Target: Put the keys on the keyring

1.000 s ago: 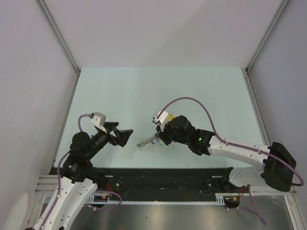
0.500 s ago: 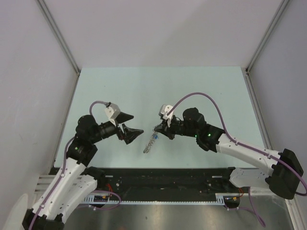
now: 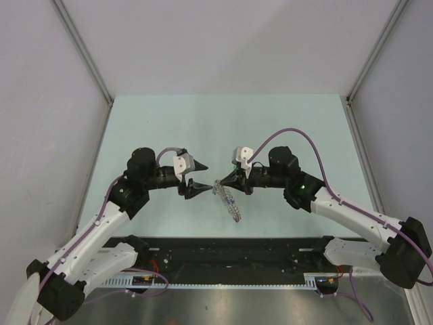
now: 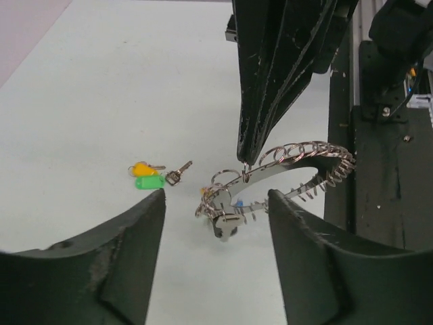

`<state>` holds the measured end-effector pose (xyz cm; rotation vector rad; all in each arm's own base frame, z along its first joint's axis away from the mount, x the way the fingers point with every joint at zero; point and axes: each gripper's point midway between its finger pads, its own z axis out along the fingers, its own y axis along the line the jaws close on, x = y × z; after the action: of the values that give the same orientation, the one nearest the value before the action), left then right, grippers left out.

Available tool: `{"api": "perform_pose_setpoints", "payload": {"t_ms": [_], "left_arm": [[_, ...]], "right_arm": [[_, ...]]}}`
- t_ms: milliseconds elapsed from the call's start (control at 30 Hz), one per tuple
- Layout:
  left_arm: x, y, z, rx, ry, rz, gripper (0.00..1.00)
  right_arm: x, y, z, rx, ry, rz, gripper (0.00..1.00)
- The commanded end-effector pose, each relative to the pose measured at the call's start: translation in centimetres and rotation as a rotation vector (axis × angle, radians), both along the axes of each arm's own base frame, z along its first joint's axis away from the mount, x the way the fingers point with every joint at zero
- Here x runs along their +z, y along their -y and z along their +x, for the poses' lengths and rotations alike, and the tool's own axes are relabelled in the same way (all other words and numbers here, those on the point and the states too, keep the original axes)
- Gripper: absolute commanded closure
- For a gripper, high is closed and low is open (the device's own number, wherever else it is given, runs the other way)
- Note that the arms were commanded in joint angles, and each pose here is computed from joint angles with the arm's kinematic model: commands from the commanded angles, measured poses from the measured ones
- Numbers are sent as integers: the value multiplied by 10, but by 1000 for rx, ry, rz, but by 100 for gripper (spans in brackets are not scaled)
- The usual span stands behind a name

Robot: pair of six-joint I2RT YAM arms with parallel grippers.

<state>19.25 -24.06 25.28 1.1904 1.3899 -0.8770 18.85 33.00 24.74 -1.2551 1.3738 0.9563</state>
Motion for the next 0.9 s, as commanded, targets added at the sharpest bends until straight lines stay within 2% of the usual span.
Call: {"api": "perform_pose_setpoints", "payload": {"t_ms": [0, 100, 467, 633, 867], "left_arm": [[7, 12, -4, -105, 100, 33, 42], [0, 16, -5, -122, 82, 43, 51], [-15, 27, -15, -180, 15, 46, 68], [-15, 31, -18, -196, 6, 42, 73], [-16, 34, -21, -210, -7, 40, 75]], "right_arm": [[38, -1, -4, 52, 98, 78, 100], [38, 0, -3, 50, 97, 76, 100], [38, -2, -4, 67, 99, 81, 100], [37, -3, -3, 68, 96, 83, 100], [35, -4, -5, 80, 88, 79, 100]]}}
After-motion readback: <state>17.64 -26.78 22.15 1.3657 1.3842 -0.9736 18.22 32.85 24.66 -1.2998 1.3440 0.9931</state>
